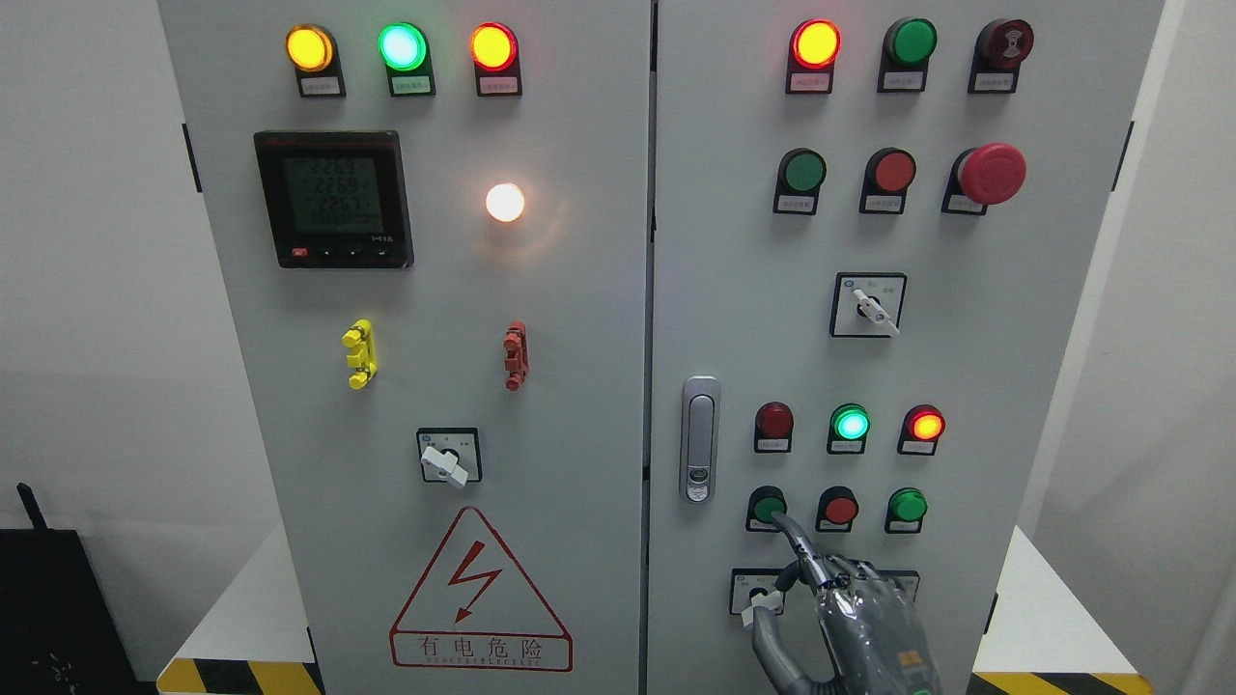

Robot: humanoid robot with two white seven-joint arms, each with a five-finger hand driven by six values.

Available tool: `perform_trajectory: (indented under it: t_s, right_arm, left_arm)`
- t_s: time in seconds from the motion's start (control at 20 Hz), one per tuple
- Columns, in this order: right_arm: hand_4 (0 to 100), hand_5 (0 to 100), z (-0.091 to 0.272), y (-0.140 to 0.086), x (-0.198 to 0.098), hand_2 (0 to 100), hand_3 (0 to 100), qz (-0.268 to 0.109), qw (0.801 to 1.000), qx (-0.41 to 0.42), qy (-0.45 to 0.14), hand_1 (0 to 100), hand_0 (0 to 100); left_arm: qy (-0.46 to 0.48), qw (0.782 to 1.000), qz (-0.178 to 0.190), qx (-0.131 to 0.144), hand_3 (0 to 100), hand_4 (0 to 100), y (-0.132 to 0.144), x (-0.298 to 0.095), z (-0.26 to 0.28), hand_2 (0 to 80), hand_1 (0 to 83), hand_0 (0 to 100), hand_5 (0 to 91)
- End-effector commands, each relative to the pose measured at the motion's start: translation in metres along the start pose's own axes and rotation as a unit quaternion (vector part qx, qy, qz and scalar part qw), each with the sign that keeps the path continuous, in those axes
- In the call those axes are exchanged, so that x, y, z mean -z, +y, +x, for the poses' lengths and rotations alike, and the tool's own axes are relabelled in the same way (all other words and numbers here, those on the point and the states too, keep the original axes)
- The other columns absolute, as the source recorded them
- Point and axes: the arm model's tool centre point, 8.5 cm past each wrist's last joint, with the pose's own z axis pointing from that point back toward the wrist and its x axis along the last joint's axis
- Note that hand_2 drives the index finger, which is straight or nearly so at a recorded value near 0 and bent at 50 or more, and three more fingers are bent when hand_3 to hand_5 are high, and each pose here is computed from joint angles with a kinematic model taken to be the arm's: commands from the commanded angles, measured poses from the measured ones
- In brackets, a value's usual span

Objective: Press green start button
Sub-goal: 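Press the green push button with the right hand's extended finger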

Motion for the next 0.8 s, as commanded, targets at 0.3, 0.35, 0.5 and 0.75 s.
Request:
perform_trajectory:
  t_s: [0.3, 0.35, 0.5, 0.75]
  right_arm:
    - [55, 39, -0.0027, 0.0060, 0.0044, 0, 55, 0.009, 1.000, 0.003, 0.004, 39, 71]
    - [55, 39, -0.0030, 0.0061, 0.0049, 0, 55, 0.009, 1.000, 0.002, 0.005, 39, 71]
    - [55, 39, -0.0019, 0.0049, 0.0071, 0, 55, 0.008, 1.000, 0.002, 0.002, 39, 71]
    - [55, 39, -0.0026, 0.0062, 0.0075, 0, 55, 0.010, 1.000, 0.003, 0.005, 39, 71]
  left_arm:
    - [0.000, 1.000, 0.000, 0.000, 0, 0, 0.0000, 0.0000, 0.0000, 0.0, 55.6, 12, 0.0]
    - [0.000, 1.000, 0.000, 0.000, 0, 0, 0.0000, 0.0000, 0.0000, 0.0, 55.6, 12, 0.0]
    - [0.000, 1.000, 0.000, 0.000, 0, 0, 0.0000, 0.0000, 0.0000, 0.0, 55.6, 12, 0.0]
    - [0.000, 1.000, 0.000, 0.000, 0, 0, 0.0000, 0.0000, 0.0000, 0.0, 55.6, 12, 0.0]
